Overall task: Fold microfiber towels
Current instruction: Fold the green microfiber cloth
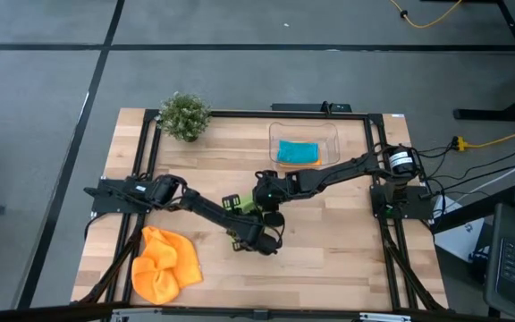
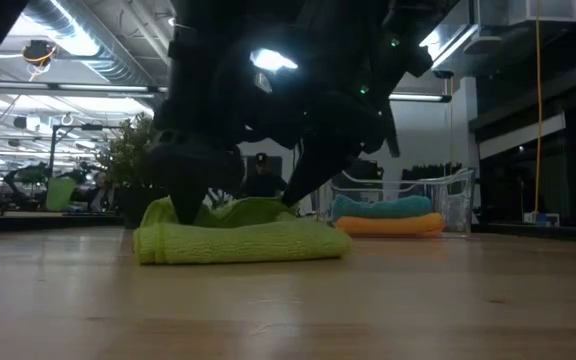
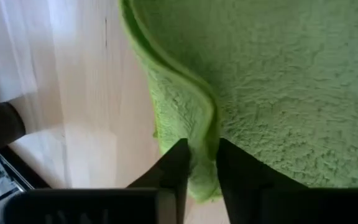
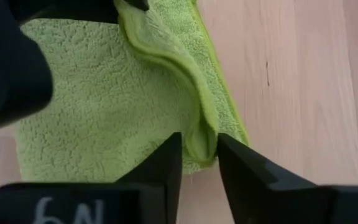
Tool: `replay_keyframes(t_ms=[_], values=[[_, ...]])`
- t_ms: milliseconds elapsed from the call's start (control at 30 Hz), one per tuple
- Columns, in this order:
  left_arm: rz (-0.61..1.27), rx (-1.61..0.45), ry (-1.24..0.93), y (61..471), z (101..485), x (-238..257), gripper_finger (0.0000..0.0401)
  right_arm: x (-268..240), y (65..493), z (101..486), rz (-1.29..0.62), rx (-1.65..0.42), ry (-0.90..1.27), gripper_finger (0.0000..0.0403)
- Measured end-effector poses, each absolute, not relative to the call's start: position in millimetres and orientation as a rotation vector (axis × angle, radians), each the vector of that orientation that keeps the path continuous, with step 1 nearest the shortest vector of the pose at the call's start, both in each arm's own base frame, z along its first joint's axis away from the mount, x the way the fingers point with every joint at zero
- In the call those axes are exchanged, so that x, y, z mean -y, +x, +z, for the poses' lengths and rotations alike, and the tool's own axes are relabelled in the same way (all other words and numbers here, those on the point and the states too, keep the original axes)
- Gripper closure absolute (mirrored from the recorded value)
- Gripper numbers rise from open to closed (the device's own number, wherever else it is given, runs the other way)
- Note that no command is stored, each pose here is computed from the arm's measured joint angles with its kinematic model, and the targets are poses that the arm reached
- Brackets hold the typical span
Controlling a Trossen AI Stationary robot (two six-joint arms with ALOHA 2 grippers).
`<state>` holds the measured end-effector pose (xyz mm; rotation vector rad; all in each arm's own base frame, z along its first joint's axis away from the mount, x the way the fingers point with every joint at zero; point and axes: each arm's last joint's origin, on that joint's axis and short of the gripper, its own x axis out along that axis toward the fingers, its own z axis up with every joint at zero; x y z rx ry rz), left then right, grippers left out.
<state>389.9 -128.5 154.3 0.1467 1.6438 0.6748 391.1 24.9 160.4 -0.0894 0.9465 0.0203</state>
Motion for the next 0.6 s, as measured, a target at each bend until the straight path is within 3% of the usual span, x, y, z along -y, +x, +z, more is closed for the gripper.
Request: replay_keyframes(t_ms=[200, 400, 600], values=[[0.747, -1.680, 0.164, 385, 157, 122, 0.0290, -25, 391, 161, 0.017, -0.944, -0.087, 0.0263], [0.744, -1.663, 0.120, 387, 168, 120, 0.0286, -24, 391, 163, 0.017, -0.942, -0.086, 0.0248], [0.688, -1.574, -0.014, 381, 213, 126, 0.0287, -24, 383, 181, 0.016, -0.937, -0.057, 0.0246]])
